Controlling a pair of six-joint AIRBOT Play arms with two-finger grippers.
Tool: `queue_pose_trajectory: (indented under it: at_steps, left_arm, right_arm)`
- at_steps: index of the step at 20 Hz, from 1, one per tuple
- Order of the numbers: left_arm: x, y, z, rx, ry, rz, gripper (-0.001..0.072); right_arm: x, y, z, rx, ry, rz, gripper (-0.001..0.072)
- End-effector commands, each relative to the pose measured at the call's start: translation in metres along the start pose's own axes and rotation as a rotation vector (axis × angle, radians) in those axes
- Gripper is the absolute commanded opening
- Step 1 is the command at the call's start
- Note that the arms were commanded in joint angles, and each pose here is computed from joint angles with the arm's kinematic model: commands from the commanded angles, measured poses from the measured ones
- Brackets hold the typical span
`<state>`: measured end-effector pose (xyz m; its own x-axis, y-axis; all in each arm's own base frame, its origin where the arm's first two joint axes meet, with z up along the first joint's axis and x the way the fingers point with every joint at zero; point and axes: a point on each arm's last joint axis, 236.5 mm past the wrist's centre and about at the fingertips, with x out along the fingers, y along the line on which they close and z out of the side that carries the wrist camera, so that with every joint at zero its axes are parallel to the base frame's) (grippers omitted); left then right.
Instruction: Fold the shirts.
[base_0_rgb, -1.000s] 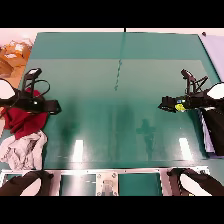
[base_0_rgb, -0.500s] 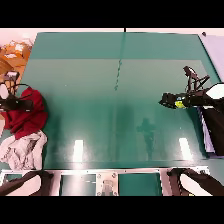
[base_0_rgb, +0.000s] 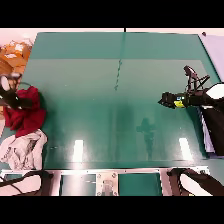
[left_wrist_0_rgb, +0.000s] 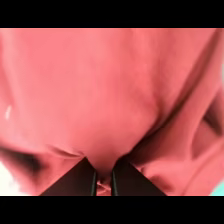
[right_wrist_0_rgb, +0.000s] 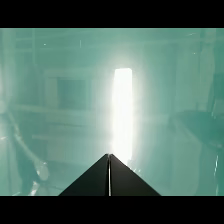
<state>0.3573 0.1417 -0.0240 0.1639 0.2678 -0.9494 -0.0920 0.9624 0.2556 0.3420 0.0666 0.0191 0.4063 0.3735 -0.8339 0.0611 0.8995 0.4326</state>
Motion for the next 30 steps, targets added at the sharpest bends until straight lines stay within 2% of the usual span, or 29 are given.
queue_pose_trajectory:
  at_steps: [1, 4, 8, 11, 15, 16, 17, 18, 19, 20, 22, 23, 24, 25, 27, 30]
  left_arm:
    - [-0.093, -0.005, 0.043, 0.001, -0.171, -0.031, 0.002]
    - [-0.224, -0.056, 0.076, 0.07, -0.475, -0.143, 0.0019]
    - [-0.347, -0.154, 0.061, 0.203, -0.702, -0.431, 0.002]
    - [-0.375, -0.237, 0.034, 0.337, -0.695, -0.662, 0.0021]
    - [-0.347, -0.332, 0.004, 0.452, -0.516, -0.853, 0.0024]
    - [-0.333, -0.353, -0.005, 0.467, -0.446, -0.892, 0.0215]
    - [-0.321, -0.368, -0.011, 0.474, -0.388, -0.916, 0.0637]
    - [-0.311, -0.379, -0.015, 0.477, -0.335, -0.935, 0.0709]
    - [-0.302, -0.382, -0.016, 0.485, -0.307, -0.93, 0.0713]
    - [-0.295, -0.376, -0.012, 0.483, -0.304, -0.901, 0.0713]
    - [-0.28, -0.352, -0.003, 0.462, -0.277, -0.842, 0.0713]
    - [-0.268, -0.333, 0.001, 0.448, -0.248, -0.805, 0.0713]
    - [-0.256, -0.313, 0.003, 0.427, -0.209, -0.773, 0.0712]
    - [-0.243, -0.292, 0.007, 0.4, -0.176, -0.732, 0.0712]
    - [-0.215, -0.248, 0.019, 0.307, -0.133, -0.655, 0.0712]
    - [-0.162, -0.213, 0.012, 0.174, -0.026, -0.626, 0.0712]
  right_arm:
    - [-0.002, 0.002, -0.001, -0.002, 0.01, 0.006, 0.0014]
    - [-0.014, 0.011, 0.01, -0.023, -0.007, 0.015, 0.0014]
    - [-0.04, 0.029, 0.035, -0.068, -0.062, 0.033, 0.0014]
    - [-0.059, 0.042, 0.048, -0.099, -0.095, 0.046, 0.0014]
    - [-0.067, 0.061, 0.052, -0.089, -0.104, 0.111, 0.0014]
    - [-0.067, 0.062, 0.05, -0.087, -0.097, 0.119, 0.0015]
    - [-0.067, 0.064, 0.049, -0.086, -0.093, 0.124, 0.0016]
    - [-0.067, 0.064, 0.049, -0.086, -0.092, 0.124, 0.0087]
    - [-0.067, 0.064, 0.049, -0.085, -0.092, 0.124, 0.0259]
    - [-0.067, 0.063, 0.048, -0.084, -0.09, 0.124, 0.0347]
    - [-0.067, 0.062, 0.048, -0.078, -0.087, 0.123, 0.0368]
    - [-0.066, 0.062, 0.048, -0.078, -0.086, 0.123, 0.0412]
    - [-0.064, 0.061, 0.046, -0.074, -0.079, 0.122, 0.0509]
    - [-0.059, 0.058, 0.041, -0.067, -0.063, 0.12, 0.0544]
    - [-0.038, 0.047, 0.025, -0.031, 0.004, 0.114, 0.0545]
    - [0.005, 0.041, -0.017, 0.022, 0.152, 0.139, 0.0544]
